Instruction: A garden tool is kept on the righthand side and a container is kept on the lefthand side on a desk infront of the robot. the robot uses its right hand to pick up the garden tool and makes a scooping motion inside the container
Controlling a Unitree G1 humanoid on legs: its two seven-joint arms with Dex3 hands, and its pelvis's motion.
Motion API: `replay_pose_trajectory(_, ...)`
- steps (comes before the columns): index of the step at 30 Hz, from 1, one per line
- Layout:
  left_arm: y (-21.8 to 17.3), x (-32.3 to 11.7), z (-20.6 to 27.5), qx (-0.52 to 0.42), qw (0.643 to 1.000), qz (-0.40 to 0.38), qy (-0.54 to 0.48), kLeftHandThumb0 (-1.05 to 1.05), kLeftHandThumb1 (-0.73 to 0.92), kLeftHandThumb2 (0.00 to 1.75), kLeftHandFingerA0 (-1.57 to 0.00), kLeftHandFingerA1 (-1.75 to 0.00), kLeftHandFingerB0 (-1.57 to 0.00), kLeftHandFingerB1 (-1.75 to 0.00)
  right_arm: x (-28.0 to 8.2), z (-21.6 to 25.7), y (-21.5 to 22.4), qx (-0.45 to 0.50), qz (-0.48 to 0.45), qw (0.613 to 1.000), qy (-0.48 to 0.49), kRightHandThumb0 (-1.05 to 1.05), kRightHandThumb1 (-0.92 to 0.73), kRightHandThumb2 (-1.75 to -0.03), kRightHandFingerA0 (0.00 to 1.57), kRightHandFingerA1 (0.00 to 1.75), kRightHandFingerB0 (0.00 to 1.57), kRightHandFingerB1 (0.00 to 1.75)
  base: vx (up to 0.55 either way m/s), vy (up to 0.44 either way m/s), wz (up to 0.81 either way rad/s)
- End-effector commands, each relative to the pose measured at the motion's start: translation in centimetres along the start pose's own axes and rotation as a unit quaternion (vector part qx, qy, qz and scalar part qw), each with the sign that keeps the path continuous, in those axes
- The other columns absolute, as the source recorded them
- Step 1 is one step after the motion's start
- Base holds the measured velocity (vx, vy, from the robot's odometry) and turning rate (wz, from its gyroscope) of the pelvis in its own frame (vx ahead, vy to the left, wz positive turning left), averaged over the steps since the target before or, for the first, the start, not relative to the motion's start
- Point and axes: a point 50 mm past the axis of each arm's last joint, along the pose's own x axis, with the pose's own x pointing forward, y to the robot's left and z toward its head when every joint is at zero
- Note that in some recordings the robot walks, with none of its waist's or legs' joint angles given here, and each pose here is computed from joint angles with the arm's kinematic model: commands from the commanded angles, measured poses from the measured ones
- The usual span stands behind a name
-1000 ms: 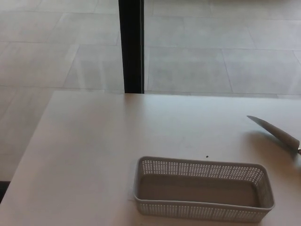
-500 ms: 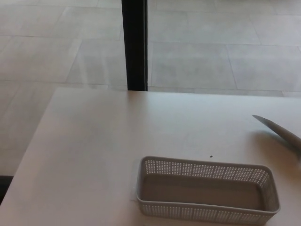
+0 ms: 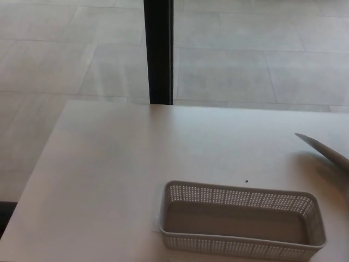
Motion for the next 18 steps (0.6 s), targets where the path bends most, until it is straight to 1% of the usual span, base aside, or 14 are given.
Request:
replay_pose_trajectory(1, 0.2, -0.2, -0.2, -0.015, 1.000, 0.011, -0.018, -1.05, -0.08, 1.47, -0.95, -1.42, -0.94, -1.35, 0.7, -0.9, 1.5, -0.122, 0.080, 0.988, 0.044, -1.01, -0.68, -1.10, 0.05, 0.11, 0.12, 0.16, 0.00, 0.000, 0.00)
replay_pose_trajectory(2, 0.2, -0.2, -0.3, -0.017, 1.000, 0.009, -0.016, -1.05, -0.07, 1.47, -0.94, -1.42, -0.90, -1.35, 0.7, -1.2, 1.7, -0.128, 0.084, 0.987, 0.051, -0.96, -0.66, -1.09, 0.03, 0.15, 0.10, 0.18, 0.00, 0.000, 0.00)
replay_pose_trajectory(3, 0.2, -0.2, -0.3, -0.021, 1.000, 0.008, -0.017, -1.05, -0.07, 1.46, -0.92, -1.43, -0.91, -1.34, 0.8, -1.4, 1.8, -0.133, 0.087, 0.986, 0.056, -0.95, -0.66, -1.08, 0.03, 0.17, 0.11, 0.19, 0.00, 0.000, 0.00)
replay_pose_trajectory(4, 0.2, -0.2, -0.3, -0.031, 0.999, 0.008, -0.019, -1.05, -0.07, 1.42, -0.91, -1.43, -0.91, -1.34, 0.8, -1.7, 2.0, -0.134, 0.090, 0.985, 0.066, -1.01, -0.69, -1.08, 0.02, 0.15, 0.10, 0.18, 0.00, 0.000, 0.00)
replay_pose_trajectory(6, 0.2, -0.2, -0.2, -0.036, 0.999, 0.005, -0.021, -1.05, -0.04, 1.38, -0.97, -1.41, -1.04, -1.23, 0.8, -2.3, 2.0, -0.140, 0.094, 0.982, 0.082, -0.98, -0.68, -1.09, 0.02, 0.18, 0.07, 0.21, 0.00, 0.000, 0.00)
replay_pose_trajectory(7, 0.1, -0.2, -0.1, -0.031, 0.999, 0.005, -0.024, -1.05, -0.02, 1.36, -1.00, -1.41, -1.05, -1.22, 0.8, -2.5, 2.1, -0.141, 0.095, 0.982, 0.087, -1.02, -0.71, -1.11, 0.03, 0.15, 0.09, 0.18, 0.00, 0.000, 0.00)
replay_pose_trajectory(8, 0.1, -0.2, 0.1, -0.022, 0.999, 0.002, -0.031, -1.05, 0.01, 1.33, -1.07, -1.35, -1.10, -1.18, 0.8, -2.8, 2.1, -0.141, 0.098, 0.981, 0.094, -1.01, -0.70, -1.11, 0.03, 0.15, 0.12, 0.19, 0.00, 0.000, 0.00)
replay_pose_trajectory(9, 0.1, -0.2, 0.3, -0.017, 0.999, -0.005, -0.039, -1.05, 0.03, 1.28, -1.05, -1.32, -1.06, -1.18, 0.7, -3.3, 2.1, -0.141, 0.098, 0.979, 0.108, -0.98, -0.68, -1.10, 0.02, 0.17, 0.07, 0.22, 0.00, 0.000, 0.00)
replay_pose_trajectory(11, 0.1, -0.2, 0.3, -0.016, 0.999, -0.007, -0.041, -1.05, 0.03, 1.28, -1.05, -1.32, -1.06, -1.18, 0.8, -3.4, 2.1, -0.142, 0.098, 0.979, 0.113, -0.98, -0.68, -1.10, 0.02, 0.17, 0.07, 0.22, 0.00, 0.000, 0.00)
replay_pose_trajectory(12, 0.0, -0.1, 0.5, -0.024, 0.999, -0.009, -0.040, -1.05, 0.00, 1.32, -1.04, -1.33, -0.92, -1.30, 0.6, -3.8, 2.1, -0.138, 0.096, 0.979, 0.118, -0.96, -0.67, -1.08, 0.01, 0.20, 0.06, 0.24, 0.00, 0.000, 0.00)
replay_pose_trajectory(14, -0.1, -0.1, 0.5, -0.027, 0.999, -0.012, -0.039, -1.05, -0.01, 1.32, -1.00, -1.33, -0.87, -1.33, 0.5, -4.2, 2.2, -0.140, 0.097, 0.978, 0.124, -0.96, -0.68, -1.08, 0.01, 0.21, 0.06, 0.22, 0.00, 0.000, 0.00)
replay_pose_trajectory(16, -0.2, -0.1, 0.4, -0.025, 0.999, -0.013, -0.038, -1.05, -0.02, 1.32, -1.02, -1.32, -0.89, -1.31, 0.5, -4.3, 2.3, -0.134, 0.101, 0.977, 0.129, -0.95, -0.67, -1.08, 0.02, 0.19, 0.10, 0.22, 0.00, 0.000, 0.00)
replay_pose_trajectory(17, -0.2, -0.2, 0.4, -0.021, 0.999, -0.014, -0.040, -1.05, -0.02, 1.31, -1.06, -1.28, -0.95, -1.26, 0.5, -4.3, 2.3, -0.133, 0.103, 0.977, 0.131, -0.99, -0.69, -1.07, 0.02, 0.16, 0.08, 0.21, 0.00, 0.000, 0.00)
replay_pose_trajectory(18, -0.4, -0.2, 0.2, -0.018, 0.999, -0.024, -0.040, -1.05, -0.04, 1.31, -1.07, -1.28, -0.98, -1.25, 0.4, -4.4, 2.4, -0.135, 0.123, 0.971, 0.153, -0.89, -0.77, -0.63, 0.04, 0.39, 0.10, 0.26, 0.00, 0.000, 0.00)
